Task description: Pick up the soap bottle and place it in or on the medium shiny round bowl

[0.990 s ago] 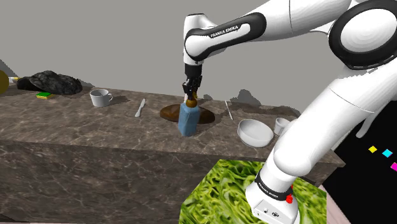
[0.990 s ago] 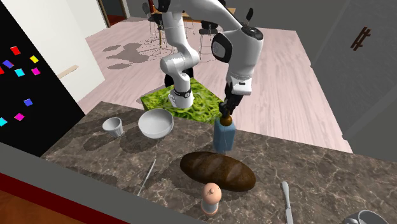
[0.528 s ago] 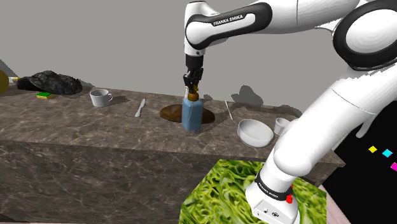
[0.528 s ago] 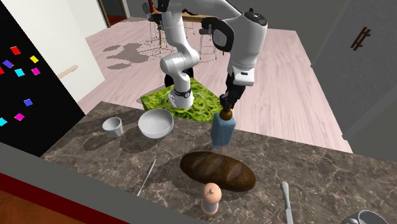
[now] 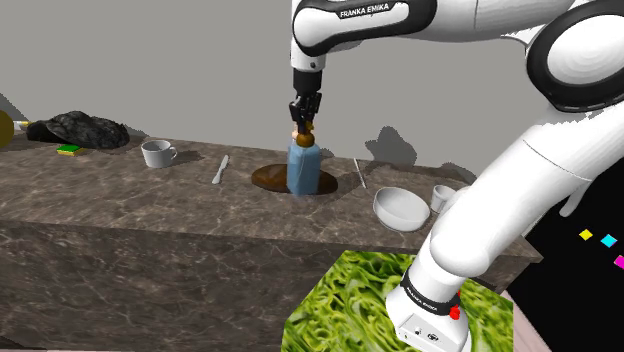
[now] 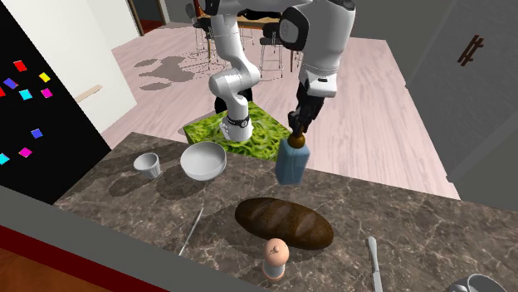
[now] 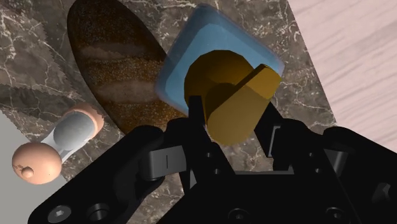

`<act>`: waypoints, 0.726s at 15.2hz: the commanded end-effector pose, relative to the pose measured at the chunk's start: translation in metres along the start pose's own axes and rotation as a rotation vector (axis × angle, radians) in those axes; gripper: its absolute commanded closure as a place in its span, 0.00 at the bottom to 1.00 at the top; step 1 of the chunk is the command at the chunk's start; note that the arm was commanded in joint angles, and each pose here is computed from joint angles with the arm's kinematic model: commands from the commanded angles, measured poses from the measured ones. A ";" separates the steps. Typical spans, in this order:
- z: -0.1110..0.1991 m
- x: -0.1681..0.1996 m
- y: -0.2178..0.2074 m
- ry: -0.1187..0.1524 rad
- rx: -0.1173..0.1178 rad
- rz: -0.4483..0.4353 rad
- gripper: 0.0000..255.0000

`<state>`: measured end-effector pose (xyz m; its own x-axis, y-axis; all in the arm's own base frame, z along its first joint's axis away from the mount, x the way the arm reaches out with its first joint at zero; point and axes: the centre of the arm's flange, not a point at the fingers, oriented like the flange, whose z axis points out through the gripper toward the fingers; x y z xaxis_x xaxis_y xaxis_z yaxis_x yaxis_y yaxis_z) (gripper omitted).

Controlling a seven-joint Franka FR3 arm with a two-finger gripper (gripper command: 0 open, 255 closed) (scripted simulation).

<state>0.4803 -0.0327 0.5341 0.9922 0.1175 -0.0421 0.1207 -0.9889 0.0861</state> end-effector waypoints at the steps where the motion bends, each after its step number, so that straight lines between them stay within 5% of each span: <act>1: -0.011 -0.001 0.001 0.000 0.000 0.000 1.00; 11: -0.058 -0.014 0.011 0.000 0.000 0.000 1.00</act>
<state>0.4756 -0.0361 0.5895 0.9922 0.1175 -0.0425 0.1208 -0.9889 0.0860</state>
